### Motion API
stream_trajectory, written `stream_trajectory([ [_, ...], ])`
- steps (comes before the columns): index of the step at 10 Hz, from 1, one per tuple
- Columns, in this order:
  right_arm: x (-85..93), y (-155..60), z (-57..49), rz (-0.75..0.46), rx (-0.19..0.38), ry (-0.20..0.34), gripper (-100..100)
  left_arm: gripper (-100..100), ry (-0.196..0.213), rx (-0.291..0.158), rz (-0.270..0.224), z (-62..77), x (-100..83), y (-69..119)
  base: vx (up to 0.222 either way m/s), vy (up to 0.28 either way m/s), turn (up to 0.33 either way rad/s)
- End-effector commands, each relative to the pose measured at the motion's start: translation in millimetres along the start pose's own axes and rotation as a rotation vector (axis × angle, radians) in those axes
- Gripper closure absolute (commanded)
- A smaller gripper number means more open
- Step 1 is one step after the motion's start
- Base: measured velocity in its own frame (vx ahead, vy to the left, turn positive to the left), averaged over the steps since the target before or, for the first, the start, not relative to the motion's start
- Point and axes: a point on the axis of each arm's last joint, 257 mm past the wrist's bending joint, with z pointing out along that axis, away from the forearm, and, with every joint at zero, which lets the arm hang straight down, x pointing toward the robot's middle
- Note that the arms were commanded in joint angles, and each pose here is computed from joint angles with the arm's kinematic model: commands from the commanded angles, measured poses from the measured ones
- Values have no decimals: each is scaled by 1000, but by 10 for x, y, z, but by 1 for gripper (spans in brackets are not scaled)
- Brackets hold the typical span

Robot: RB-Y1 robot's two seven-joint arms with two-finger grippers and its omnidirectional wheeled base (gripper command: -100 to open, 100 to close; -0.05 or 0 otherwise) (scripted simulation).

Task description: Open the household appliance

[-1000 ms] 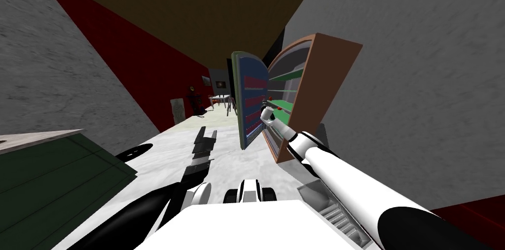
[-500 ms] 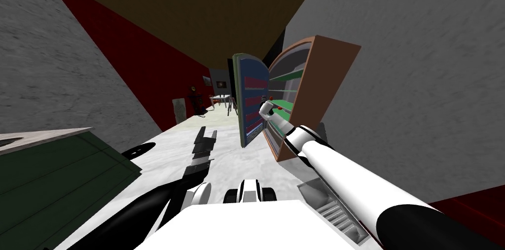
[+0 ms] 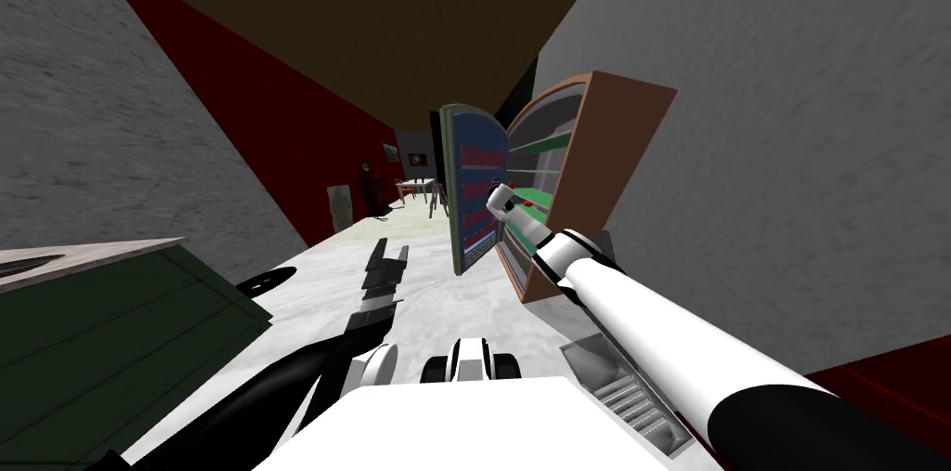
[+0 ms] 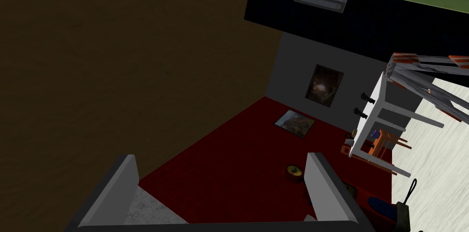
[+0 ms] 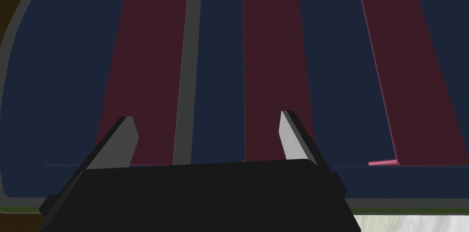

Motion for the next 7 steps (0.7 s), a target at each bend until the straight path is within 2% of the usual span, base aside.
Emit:
stream_trajectory([
  [1,3,-45,1,0,1,1,-100,0,0,0,0,-1,-1,0,61,-6,8],
  [2,4,-54,0,0,1,1,100,0,0,0,0,0,0,0,7,-1,-1],
  [3,579,47,142,-70,10,71,100,0,0,0,0,0,0,0,0,162,405],
  [4,884,76,182,-104,19,108,100,0,0,0,-1,1,2,0,-11,226,358],
  [5,1239,178,213,-177,16,146,100,0,0,0,-1,1,2,0,-3,127,21],
  [6,1403,422,204,-244,-11,172,100,0,0,0,0,0,1,0,-3,33,-61],
  [7,1468,507,193,-300,-17,185,100,0,0,0,0,0,0,0,-4,-14,-10],
])
